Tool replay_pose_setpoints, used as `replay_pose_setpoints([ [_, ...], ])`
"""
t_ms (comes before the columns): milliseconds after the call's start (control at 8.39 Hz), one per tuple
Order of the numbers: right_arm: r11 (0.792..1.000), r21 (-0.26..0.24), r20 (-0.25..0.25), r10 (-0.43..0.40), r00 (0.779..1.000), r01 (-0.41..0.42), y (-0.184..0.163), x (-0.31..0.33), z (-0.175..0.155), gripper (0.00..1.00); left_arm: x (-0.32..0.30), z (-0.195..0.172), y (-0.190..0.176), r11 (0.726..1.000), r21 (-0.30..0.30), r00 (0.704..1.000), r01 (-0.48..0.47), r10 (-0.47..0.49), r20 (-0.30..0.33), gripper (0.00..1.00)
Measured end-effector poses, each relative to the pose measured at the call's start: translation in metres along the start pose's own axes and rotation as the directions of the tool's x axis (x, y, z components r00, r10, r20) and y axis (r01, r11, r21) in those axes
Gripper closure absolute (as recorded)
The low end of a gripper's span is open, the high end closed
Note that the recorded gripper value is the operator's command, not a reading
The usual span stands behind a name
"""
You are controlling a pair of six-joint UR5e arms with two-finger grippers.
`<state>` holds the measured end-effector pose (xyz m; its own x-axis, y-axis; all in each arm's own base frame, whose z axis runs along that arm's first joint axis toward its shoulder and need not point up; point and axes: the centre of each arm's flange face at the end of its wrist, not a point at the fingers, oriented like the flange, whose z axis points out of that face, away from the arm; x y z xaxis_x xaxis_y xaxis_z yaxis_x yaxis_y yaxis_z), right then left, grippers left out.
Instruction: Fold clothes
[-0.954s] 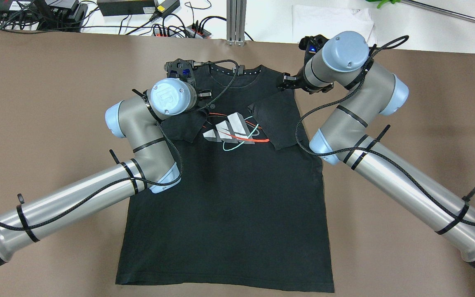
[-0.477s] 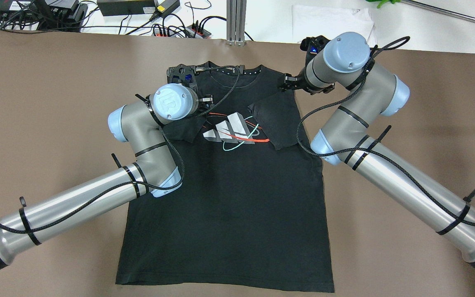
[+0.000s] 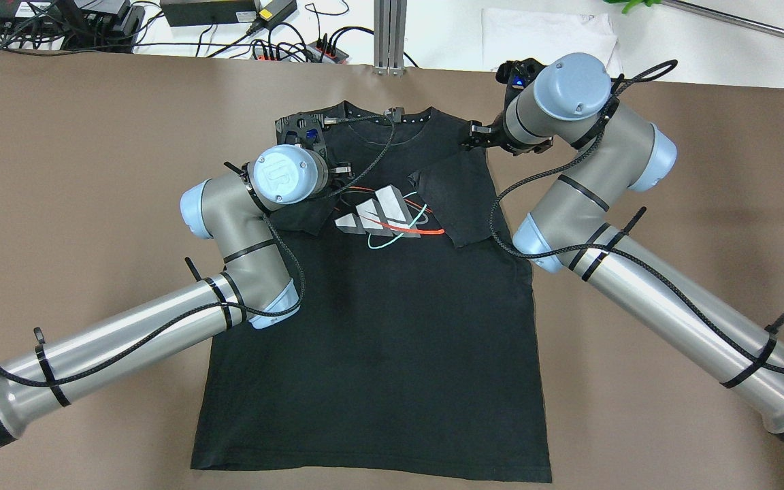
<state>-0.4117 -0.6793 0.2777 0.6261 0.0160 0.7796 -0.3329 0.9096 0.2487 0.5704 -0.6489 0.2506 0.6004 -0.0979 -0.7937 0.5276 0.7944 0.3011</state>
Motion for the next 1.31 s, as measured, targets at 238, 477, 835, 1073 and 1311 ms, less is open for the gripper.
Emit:
replay_pose_setpoints([
  [238,1.0,-0.002,-0.004,0.001,1.0,-0.001,0.002,0.004,0.002,0.06,0.01,-0.005,-0.004,1.0,0.004,1.0,0.011,-0.011,-0.012,1.0],
  [477,1.0,-0.003,-0.005,0.001,1.0,-0.001,0.003,0.006,0.003,0.06,0.017,-0.008,-0.006,1.0,0.007,1.0,0.014,-0.014,-0.019,0.52],
  [835,1.0,-0.004,-0.005,0.001,1.0,-0.001,0.003,0.006,0.003,0.06,0.023,-0.011,-0.009,1.0,0.011,1.0,0.016,-0.016,-0.023,0.0],
  [1073,1.0,-0.004,-0.005,0.001,1.0,-0.001,0.003,0.007,0.003,0.06,0.027,-0.013,-0.01,1.0,0.012,0.999,0.02,-0.02,-0.029,0.0],
  [1311,1.0,-0.003,0.003,0.002,1.0,-0.002,0.0,0.006,-0.002,0.06,0.033,-0.024,-0.018,1.0,0.01,0.998,0.027,-0.027,-0.059,0.0],
])
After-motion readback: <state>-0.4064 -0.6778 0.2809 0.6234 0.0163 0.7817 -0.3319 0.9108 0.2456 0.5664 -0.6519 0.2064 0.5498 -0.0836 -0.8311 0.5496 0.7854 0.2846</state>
